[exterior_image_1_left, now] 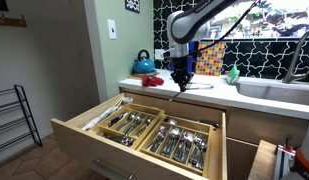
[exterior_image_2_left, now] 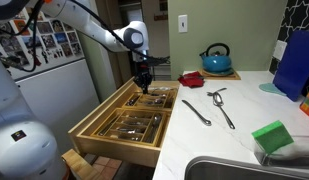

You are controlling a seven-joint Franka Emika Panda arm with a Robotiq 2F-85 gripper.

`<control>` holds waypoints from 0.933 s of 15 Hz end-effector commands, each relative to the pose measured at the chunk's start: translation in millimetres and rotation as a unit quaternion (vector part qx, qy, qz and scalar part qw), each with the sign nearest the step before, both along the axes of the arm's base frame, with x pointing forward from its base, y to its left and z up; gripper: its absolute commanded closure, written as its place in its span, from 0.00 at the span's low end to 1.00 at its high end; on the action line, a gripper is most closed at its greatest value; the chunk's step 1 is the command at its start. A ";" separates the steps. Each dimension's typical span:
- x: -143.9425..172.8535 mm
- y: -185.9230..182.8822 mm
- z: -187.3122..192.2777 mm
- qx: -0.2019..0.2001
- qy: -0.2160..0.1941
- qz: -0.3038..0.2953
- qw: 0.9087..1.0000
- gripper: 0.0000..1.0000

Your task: Pick up one silver fork from the kitchen counter and put it in the second cutlery compartment from the right in the open drawer

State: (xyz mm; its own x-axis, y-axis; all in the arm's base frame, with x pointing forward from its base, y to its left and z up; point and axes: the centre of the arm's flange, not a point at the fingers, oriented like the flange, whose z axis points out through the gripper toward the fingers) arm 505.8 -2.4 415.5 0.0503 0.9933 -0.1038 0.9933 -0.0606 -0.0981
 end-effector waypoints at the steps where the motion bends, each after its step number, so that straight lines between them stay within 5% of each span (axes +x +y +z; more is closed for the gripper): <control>1: -37.5 0.9 -29.5 -0.001 0.009 0.098 0.995 0.97; 5: -50.9 5.5 -66.3 0.028 0.018 0.195 0.980 0.97; 10: -62.3 10.1 -100.3 0.063 0.012 0.310 0.949 0.97; 11: -52.5 11.9 -91.4 0.043 0.019 0.270 0.962 0.92; 14: -56.5 13.0 -98.7 0.052 0.018 0.296 0.954 0.92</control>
